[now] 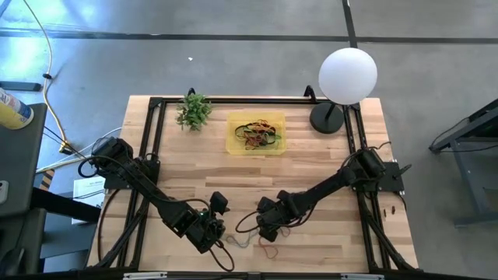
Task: Pick and place rubber bands into bin
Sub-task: Put the top red rubber band into the yellow bin
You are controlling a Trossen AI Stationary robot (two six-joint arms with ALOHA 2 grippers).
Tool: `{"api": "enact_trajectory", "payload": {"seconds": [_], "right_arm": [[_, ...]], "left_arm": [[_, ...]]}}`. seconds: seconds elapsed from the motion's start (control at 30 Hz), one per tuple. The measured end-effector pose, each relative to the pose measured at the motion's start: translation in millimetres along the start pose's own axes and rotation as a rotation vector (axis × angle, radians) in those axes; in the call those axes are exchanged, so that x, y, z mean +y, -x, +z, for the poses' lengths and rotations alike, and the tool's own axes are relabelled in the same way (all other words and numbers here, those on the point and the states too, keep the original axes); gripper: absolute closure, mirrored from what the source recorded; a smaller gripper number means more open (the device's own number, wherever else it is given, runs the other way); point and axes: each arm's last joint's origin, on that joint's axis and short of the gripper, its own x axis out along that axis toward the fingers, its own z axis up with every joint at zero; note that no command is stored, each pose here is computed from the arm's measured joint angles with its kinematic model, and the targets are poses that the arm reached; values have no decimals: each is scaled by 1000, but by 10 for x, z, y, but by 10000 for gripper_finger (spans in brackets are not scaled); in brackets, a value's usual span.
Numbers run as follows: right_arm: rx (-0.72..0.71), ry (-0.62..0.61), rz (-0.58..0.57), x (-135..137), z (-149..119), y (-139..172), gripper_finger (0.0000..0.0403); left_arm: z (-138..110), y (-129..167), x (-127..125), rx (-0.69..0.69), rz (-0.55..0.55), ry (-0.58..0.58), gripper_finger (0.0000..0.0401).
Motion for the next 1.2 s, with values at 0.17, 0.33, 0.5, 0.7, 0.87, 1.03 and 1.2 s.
{"api": "enact_trajectory", "payload": {"seconds": [0.17,0.33,0.5,0.7,0.87,1.03,1.2], "right_arm": [[-15,31,-9,4,-4,1,398],[-33,80,-53,11,16,53,400],[-51,162,-149,59,85,203,402],[-109,213,-226,114,223,431,402],[-145,250,-268,153,303,589,402],[-179,277,-303,185,359,728,403],[-201,297,-333,206,402,853,403]], "left_arm": [[0,0,0,0,0,0,163],[0,0,0,0,0,1,163],[0,0,0,0,-1,0,163],[0,0,0,0,0,1,163],[0,0,0,0,-1,1,163],[0,0,0,0,-1,0,163],[0,0,0,0,-1,0,163]]}}
